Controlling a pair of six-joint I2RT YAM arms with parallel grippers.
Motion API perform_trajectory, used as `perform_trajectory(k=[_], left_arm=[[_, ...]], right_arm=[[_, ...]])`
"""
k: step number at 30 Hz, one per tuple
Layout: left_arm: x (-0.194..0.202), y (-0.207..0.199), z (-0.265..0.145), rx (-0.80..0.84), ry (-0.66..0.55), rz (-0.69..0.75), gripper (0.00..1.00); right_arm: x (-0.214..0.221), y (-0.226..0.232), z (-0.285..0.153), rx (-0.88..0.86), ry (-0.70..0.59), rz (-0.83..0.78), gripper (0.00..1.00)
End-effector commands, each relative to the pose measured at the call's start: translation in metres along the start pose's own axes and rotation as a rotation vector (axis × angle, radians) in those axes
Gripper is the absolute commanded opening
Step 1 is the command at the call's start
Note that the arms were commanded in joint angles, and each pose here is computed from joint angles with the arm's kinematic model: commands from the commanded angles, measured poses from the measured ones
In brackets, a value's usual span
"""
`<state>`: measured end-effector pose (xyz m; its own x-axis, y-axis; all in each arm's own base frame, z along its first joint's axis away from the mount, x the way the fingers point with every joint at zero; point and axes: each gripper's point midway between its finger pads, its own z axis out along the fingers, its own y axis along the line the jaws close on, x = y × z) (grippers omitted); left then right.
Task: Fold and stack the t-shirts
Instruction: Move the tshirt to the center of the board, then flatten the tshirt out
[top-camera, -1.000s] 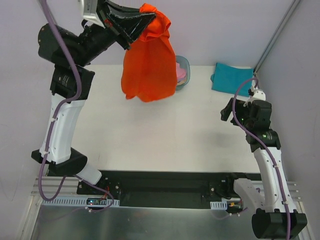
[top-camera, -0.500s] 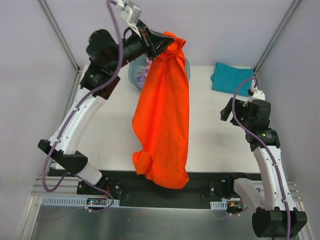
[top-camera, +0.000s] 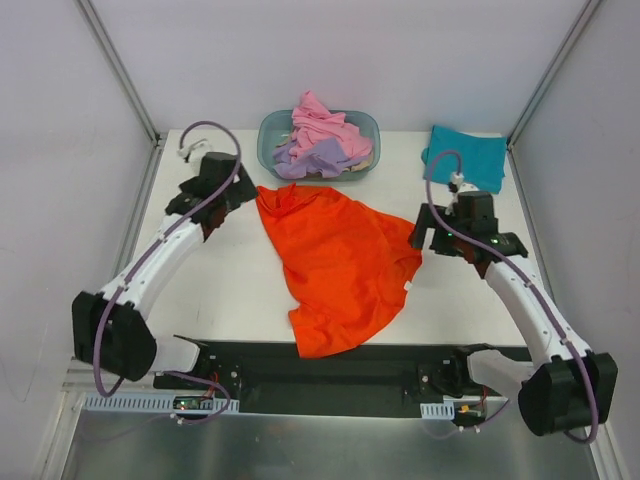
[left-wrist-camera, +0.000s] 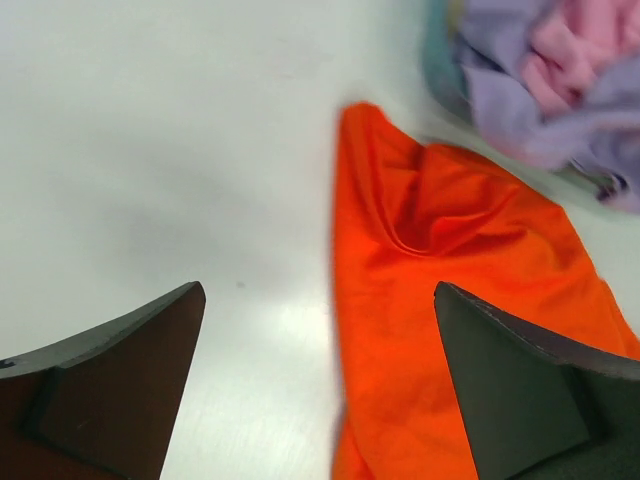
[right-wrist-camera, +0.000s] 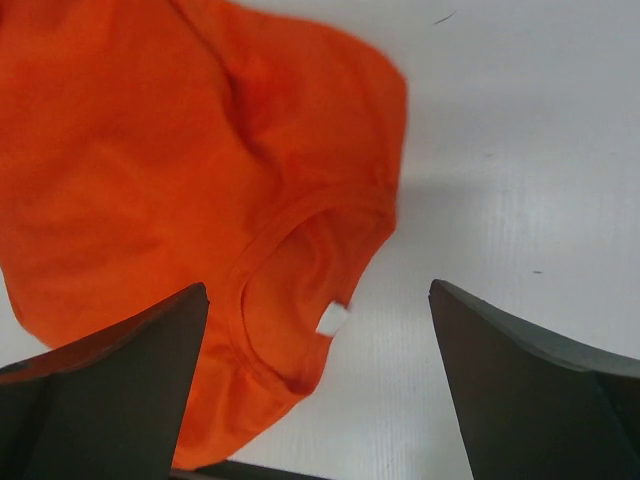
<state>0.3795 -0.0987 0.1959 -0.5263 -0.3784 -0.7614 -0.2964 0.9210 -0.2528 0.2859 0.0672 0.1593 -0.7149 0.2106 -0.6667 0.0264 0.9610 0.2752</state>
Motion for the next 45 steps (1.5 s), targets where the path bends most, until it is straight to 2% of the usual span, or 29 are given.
perform_trajectory(k=[1, 5, 9, 13, 16, 20, 21, 23, 24, 25, 27, 28, 30, 31, 33, 39, 45], left_arm=[[-0.012, 0.043, -0.036, -0.055, -0.078, -0.144, 0.99], [0.014, 0.055, -0.039, -0.051, -0.025, -0.087, 0.99], [0.023, 0.055, -0.04, -0.031, 0.001, -0.087, 0.99], [0.028, 0.052, -0.035, -0.025, 0.028, -0.082, 0.99], [0.029, 0.034, -0.032, 0.039, 0.076, -0.07, 0.99], [0.032, 0.009, -0.024, 0.125, 0.156, -0.024, 0.99], [0.039, 0.002, -0.017, 0.145, 0.2, -0.018, 0.99], [0.034, -0.015, -0.014, 0.188, 0.215, -0.008, 0.99], [0.041, -0.022, -0.005, 0.194, 0.246, 0.013, 0.99], [0.03, -0.034, -0.004, 0.213, 0.226, 0.029, 0.99], [0.04, -0.05, 0.011, 0.208, 0.238, 0.125, 0.99], [0.023, -0.059, 0.015, 0.184, 0.175, 0.157, 0.99], [0.039, -0.076, 0.036, 0.181, 0.197, 0.297, 0.99], [0.028, -0.09, 0.039, 0.196, 0.169, 0.321, 0.98], [0.042, -0.098, 0.059, 0.193, 0.205, 0.378, 0.96], [0.053, -0.1, 0.092, 0.14, 0.222, 0.397, 0.89], [0.06, -0.102, 0.139, 0.03, 0.202, 0.369, 0.73]], right_arm=[[0.029, 0.038, 0.008, -0.026, 0.146, -0.088, 0.97], [0.078, 0.045, 0.024, -0.011, 0.294, -0.076, 0.97], [0.101, 0.067, 0.03, -0.08, 0.367, -0.069, 0.97], [0.115, 0.057, 0.055, 0.046, 0.446, -0.049, 0.97], [0.119, 0.044, 0.072, 0.151, 0.486, -0.037, 0.97], [0.126, 0.037, 0.083, 0.193, 0.554, -0.029, 0.92], [0.128, 0.034, 0.084, 0.208, 0.562, -0.03, 0.92], [0.128, 0.026, 0.085, 0.238, 0.567, -0.021, 0.92], [0.128, 0.021, 0.084, 0.257, 0.564, -0.027, 0.92], [0.128, 0.018, 0.084, 0.264, 0.563, -0.031, 0.93], [0.126, 0.014, 0.082, 0.277, 0.552, -0.038, 0.93], [0.125, 0.015, 0.081, 0.275, 0.549, -0.039, 0.94], [0.123, 0.017, 0.08, 0.261, 0.543, -0.04, 0.94], [0.121, 0.017, 0.079, 0.258, 0.537, -0.038, 0.94], [0.115, 0.02, 0.074, 0.236, 0.511, -0.038, 0.95], [0.076, 0.028, 0.055, 0.137, 0.356, -0.019, 0.97], [0.029, 0.022, 0.035, 0.098, 0.182, 0.034, 0.98]])
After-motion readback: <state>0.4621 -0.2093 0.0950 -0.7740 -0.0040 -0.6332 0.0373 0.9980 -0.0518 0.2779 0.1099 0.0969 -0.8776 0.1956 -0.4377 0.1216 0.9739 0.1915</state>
